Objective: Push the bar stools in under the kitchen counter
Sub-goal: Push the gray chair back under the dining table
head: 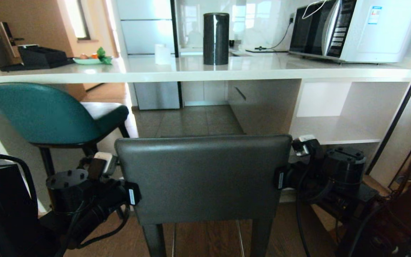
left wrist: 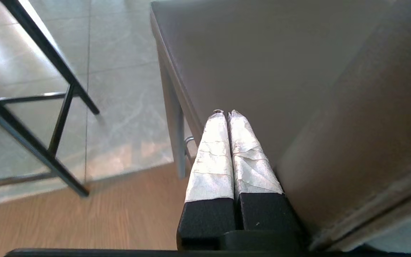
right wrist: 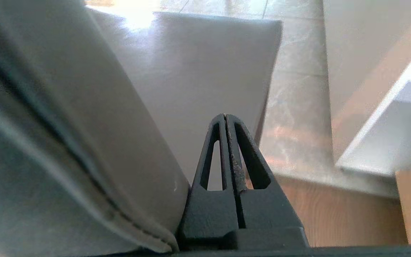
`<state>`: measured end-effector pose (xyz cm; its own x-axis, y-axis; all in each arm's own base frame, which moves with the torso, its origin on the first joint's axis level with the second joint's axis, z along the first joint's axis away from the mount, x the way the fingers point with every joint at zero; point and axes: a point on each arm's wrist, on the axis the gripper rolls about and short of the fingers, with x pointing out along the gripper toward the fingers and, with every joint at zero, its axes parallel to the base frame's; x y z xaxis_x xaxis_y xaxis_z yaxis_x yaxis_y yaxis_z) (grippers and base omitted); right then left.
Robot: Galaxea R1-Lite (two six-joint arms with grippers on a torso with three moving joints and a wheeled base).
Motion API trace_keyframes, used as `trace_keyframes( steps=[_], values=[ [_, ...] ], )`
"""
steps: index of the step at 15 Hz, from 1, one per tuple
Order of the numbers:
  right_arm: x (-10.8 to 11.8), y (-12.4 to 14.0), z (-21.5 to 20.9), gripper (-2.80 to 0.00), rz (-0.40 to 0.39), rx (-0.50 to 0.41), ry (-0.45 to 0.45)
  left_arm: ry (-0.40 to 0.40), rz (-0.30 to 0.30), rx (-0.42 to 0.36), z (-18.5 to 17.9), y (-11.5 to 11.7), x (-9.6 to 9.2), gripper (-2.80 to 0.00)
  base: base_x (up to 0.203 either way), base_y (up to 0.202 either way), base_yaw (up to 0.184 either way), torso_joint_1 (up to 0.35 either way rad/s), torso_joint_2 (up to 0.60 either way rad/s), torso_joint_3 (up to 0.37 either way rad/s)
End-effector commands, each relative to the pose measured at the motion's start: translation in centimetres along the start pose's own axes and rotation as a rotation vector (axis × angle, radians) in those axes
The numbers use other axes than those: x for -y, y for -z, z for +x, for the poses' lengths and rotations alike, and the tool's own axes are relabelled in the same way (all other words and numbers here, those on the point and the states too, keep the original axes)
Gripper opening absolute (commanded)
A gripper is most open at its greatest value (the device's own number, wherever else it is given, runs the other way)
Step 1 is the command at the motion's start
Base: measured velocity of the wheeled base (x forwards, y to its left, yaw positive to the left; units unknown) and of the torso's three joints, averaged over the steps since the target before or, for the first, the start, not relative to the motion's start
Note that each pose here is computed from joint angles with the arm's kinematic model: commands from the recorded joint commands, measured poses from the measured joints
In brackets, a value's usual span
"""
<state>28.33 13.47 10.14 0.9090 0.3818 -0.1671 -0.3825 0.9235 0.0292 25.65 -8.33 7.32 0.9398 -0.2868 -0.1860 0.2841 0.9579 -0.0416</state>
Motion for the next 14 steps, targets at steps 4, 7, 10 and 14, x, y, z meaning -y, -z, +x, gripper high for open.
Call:
trace_keyframes(
  steps=[4,7,10,14],
  values=[
    [-0.1,-0.3,0.6,-2.8,-0.002,0.024,-0.002,0.0,-0.001,0.008,0.2,0.0,-0.1,-2.8,0.19,0.0,0.001,0.0,0.0,0.003],
    [-0.1,-0.2,0.6,-2.8,-0.002,0.022,-0.002,-0.001,0.007,0.023,0.9,-0.2,0.0,-2.8,0.183,0.0,0.003,0.001,-0.01,0.005],
    [-0.1,-0.3,0.4,-2.8,-0.002,0.022,-0.003,0.008,0.01,0.017,0.9,-0.1,0.2,-2.8,0.181,0.0,0.003,0.002,0.01,0.004],
    [-0.4,-0.1,-0.6,-2.8,-0.005,0.016,-0.016,0.007,0.01,0.024,0.0,-0.4,0.2,-2.8,0.057,0.0,0.001,0.002,0.0,0.002]
  ],
)
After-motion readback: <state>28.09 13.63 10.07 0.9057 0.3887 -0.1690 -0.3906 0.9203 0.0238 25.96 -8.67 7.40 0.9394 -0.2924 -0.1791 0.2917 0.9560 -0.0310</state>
